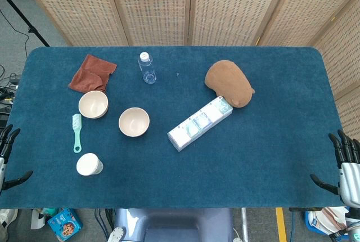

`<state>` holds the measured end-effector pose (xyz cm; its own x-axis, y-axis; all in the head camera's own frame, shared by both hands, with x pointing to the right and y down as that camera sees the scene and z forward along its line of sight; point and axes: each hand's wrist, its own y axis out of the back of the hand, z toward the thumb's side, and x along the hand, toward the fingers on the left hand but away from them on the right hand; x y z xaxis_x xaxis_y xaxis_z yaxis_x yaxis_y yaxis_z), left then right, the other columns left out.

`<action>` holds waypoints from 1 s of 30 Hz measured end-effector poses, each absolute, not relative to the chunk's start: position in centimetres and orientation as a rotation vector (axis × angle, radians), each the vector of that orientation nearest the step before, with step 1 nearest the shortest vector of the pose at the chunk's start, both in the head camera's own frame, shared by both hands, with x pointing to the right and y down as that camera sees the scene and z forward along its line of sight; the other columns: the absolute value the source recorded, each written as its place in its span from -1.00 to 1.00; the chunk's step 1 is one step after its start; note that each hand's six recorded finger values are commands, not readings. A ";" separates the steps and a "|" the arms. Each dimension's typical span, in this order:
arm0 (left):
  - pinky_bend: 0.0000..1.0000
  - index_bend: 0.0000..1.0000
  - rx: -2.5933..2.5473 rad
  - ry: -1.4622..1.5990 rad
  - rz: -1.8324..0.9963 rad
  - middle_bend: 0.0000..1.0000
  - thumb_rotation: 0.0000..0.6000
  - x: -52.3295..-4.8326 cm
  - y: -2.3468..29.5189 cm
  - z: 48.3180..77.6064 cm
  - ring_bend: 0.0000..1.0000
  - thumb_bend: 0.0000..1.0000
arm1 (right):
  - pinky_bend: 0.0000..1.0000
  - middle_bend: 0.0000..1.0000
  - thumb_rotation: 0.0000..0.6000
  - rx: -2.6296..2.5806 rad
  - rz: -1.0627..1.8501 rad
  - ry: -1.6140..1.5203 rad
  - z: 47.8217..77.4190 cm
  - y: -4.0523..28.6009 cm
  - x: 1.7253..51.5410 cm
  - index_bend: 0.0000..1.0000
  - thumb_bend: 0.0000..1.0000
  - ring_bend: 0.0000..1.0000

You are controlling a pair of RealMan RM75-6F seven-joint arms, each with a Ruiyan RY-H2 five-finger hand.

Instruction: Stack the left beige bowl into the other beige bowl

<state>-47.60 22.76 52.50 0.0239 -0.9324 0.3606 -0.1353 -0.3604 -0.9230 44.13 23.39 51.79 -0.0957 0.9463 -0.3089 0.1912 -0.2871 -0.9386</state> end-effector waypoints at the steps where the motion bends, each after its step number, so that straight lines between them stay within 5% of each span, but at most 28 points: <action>1: -1.00 -1.00 -1.586 1.115 -1.410 -1.00 1.00 -47.6 22.8 52.5 -1.00 -1.00 | -1.00 -1.00 1.00 -1.510 1.443 -1.276 51.8 23.4 44.1 -1.00 -1.00 -1.00; 16: -1.00 -1.00 -1.624 1.097 -1.366 -1.00 1.00 -47.3 21.4 53.2 -1.00 -0.99 | -1.00 -1.00 1.00 -1.524 1.451 -1.262 52.0 23.6 43.8 -1.00 -1.00 -1.00; 23: -1.00 -0.97 -1.730 1.004 -1.375 -1.00 1.00 -47.0 16.7 56.6 -1.00 -0.89 | -1.00 -1.00 1.00 -1.520 1.472 -1.270 52.1 23.4 44.1 -1.00 -1.00 -1.00; 30: -1.00 -0.69 -1.722 0.886 -1.472 -1.00 1.00 -47.4 10.3 60.8 -1.00 -0.63 | -1.00 -1.00 1.00 -1.516 1.491 -1.277 52.3 23.4 44.6 -1.00 -1.00 -1.00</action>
<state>-47.44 10.28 60.85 0.1226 -0.8475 0.5165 -0.0592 -0.5257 -0.8486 44.62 23.38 52.32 -0.1213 0.9320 -0.3415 0.1943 -0.3151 -0.9290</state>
